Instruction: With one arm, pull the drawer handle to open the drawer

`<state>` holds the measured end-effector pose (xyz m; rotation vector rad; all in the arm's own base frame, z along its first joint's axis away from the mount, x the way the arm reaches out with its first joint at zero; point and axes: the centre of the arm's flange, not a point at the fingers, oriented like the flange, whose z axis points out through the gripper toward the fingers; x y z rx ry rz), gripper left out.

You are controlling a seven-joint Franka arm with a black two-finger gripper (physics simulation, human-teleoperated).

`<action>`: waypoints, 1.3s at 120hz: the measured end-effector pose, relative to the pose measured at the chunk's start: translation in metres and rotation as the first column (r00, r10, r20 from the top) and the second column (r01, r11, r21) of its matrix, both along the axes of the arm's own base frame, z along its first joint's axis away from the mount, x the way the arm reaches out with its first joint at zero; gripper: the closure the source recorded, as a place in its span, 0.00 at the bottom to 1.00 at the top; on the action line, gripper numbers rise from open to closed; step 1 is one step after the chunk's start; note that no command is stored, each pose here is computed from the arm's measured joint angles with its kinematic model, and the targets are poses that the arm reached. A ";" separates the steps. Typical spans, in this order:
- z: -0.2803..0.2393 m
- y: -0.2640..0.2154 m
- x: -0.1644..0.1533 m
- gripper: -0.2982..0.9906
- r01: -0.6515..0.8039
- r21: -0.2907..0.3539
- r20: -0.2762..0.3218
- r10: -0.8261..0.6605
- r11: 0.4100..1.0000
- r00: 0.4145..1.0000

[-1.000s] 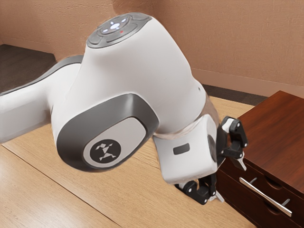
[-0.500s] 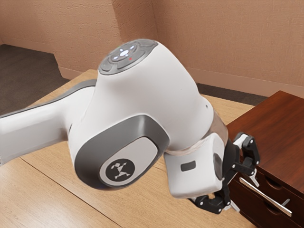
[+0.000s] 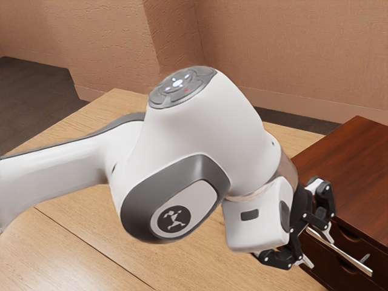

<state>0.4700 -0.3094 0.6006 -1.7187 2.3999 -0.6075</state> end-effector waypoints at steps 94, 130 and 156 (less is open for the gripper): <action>-0.026 -0.001 0.032 0.63 0.021 -0.016 0.017 -0.020 1.000 1.000; -0.034 -0.001 0.035 0.67 0.019 -0.020 0.011 -0.019 1.000 1.000; -0.038 -0.003 0.036 0.70 0.022 -0.022 0.004 -0.022 1.000 1.000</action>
